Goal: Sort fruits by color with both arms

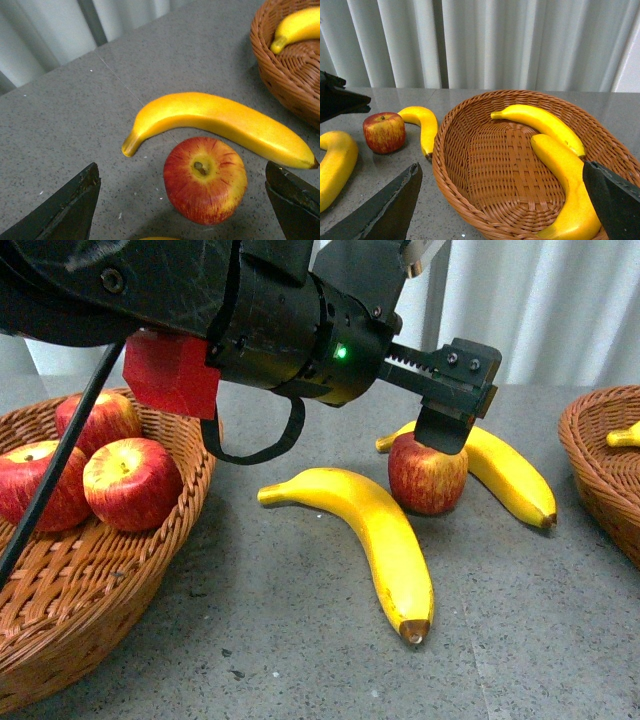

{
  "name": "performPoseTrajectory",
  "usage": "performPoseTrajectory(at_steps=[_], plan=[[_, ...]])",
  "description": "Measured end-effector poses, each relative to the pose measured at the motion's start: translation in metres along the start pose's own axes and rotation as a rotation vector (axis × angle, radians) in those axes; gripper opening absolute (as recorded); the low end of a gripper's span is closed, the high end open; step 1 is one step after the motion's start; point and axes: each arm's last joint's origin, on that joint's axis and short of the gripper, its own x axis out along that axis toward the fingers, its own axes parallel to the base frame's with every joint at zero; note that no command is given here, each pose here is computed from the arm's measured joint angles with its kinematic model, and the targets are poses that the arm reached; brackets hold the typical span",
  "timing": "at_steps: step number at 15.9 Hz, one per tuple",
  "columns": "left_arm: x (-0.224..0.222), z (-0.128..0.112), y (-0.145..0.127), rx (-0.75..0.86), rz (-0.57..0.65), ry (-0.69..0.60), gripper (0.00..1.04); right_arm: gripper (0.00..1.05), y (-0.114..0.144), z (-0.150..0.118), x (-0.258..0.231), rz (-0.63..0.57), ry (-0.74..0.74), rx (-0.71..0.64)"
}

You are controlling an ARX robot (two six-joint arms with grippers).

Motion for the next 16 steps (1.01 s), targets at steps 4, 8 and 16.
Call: performPoseTrajectory(at_steps=[4,8,16], plan=[[0.008,-0.011,0.005,0.035,-0.084,0.044,0.98,0.98,0.000,0.000,0.000,0.000,0.000,0.000],[0.013,-0.018,0.014,0.085,-0.109,0.064,0.98,0.98,0.000,0.000,0.000,0.000,0.000,0.000],[0.035,-0.026,0.009,0.106,-0.178,0.068,0.98,0.98,0.000,0.000,0.000,0.000,0.000,0.000]])
